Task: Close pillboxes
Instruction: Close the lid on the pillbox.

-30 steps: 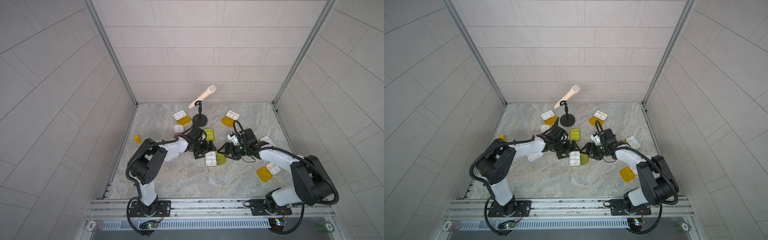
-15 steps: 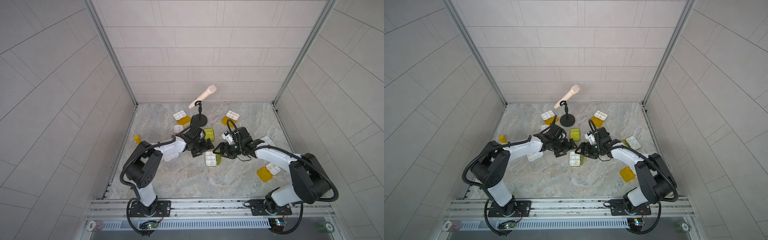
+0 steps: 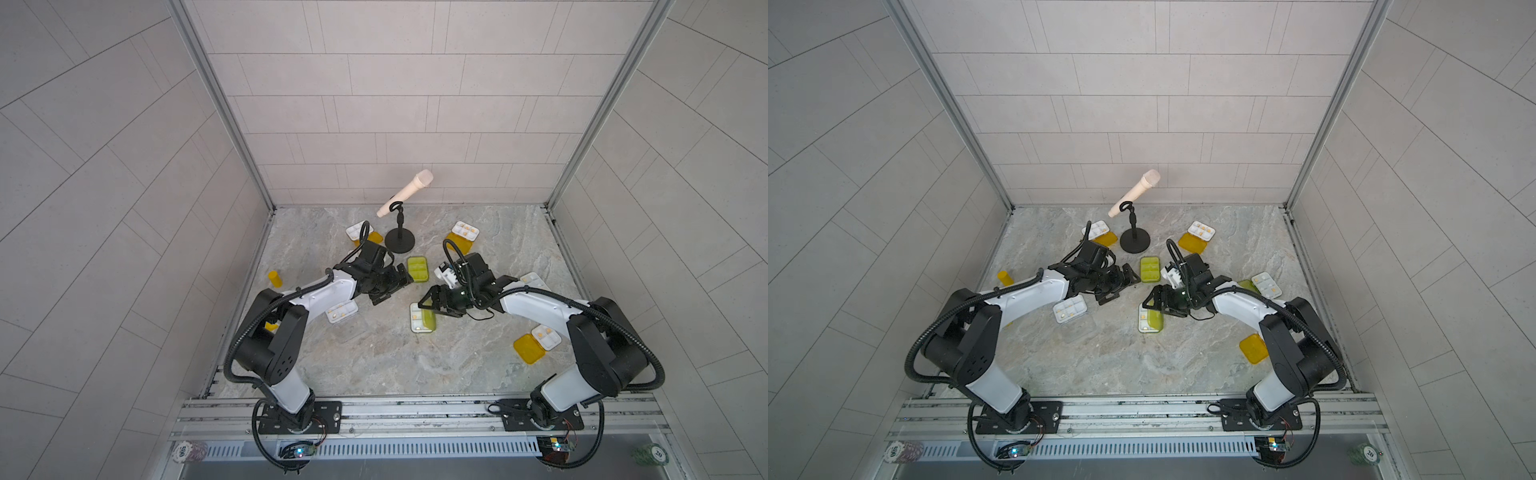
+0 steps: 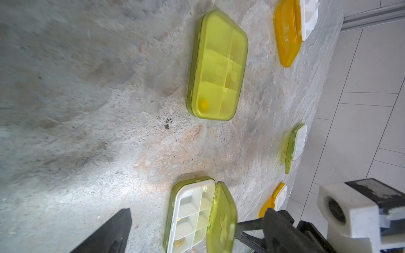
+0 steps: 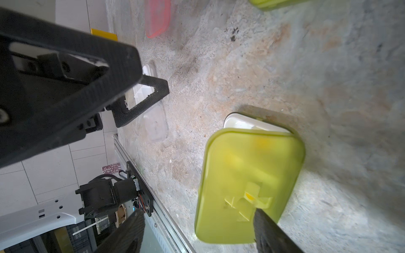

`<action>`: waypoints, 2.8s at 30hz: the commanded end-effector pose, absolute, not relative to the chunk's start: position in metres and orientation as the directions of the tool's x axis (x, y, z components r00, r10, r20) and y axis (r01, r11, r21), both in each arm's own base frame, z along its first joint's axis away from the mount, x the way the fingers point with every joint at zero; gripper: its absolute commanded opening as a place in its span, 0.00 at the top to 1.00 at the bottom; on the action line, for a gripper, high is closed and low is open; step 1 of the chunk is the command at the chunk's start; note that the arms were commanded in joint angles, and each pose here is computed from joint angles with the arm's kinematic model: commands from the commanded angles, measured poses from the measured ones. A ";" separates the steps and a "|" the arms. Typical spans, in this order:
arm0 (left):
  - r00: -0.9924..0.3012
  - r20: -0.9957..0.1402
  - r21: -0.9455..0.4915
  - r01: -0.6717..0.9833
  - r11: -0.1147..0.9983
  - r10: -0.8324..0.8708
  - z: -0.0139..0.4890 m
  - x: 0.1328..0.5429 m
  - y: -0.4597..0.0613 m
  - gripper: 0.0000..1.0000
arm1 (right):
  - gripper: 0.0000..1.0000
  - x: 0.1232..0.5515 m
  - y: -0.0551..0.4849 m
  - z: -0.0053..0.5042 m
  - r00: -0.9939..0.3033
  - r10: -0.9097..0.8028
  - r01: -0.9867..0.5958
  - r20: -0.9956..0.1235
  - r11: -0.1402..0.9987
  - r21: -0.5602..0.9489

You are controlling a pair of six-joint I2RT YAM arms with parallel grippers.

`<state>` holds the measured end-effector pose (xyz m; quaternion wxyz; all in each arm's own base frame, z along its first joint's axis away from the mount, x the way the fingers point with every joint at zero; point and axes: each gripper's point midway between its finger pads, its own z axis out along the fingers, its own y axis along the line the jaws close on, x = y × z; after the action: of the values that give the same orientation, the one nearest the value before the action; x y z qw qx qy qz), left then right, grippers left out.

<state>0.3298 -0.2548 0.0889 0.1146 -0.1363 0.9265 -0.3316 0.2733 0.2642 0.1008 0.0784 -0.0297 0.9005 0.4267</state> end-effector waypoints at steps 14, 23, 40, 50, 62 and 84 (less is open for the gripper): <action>-0.934 -0.122 -0.674 -0.171 0.719 -0.337 0.095 0.331 -0.257 0.02 | 0.20 0.279 0.261 0.094 -0.983 0.015 -0.119 -0.181 0.700 0.704; -0.927 -0.130 -0.686 -0.172 0.707 -0.352 0.101 0.337 -0.252 0.03 | 0.21 0.281 0.226 0.079 -0.965 -0.031 -0.132 -0.261 0.916 0.380; -0.922 -0.131 -0.700 -0.175 0.693 -0.365 0.105 0.342 -0.247 0.03 | 0.19 0.277 0.232 0.059 -0.935 -0.211 -0.231 -0.285 0.972 0.040; -0.922 -0.131 -0.703 -0.173 0.690 -0.365 0.106 0.341 -0.248 0.03 | 0.19 0.276 0.236 0.046 -0.937 -0.234 -0.246 -0.259 0.969 0.016; -0.919 -0.132 -0.701 -0.178 0.691 -0.372 0.107 0.343 -0.245 0.03 | 0.20 0.268 0.223 0.023 -0.948 -0.232 -0.230 -0.220 0.973 -0.033; -0.875 -0.173 -0.725 -0.197 0.660 -0.451 0.129 0.361 -0.215 0.03 | 0.12 0.284 0.287 0.054 -0.920 -0.181 -0.208 -0.348 0.977 0.042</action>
<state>0.3595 -0.2207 0.1200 0.1577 -0.1747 0.9012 -0.3640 0.2816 0.2816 0.0589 0.1719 -0.1115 0.9775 0.0498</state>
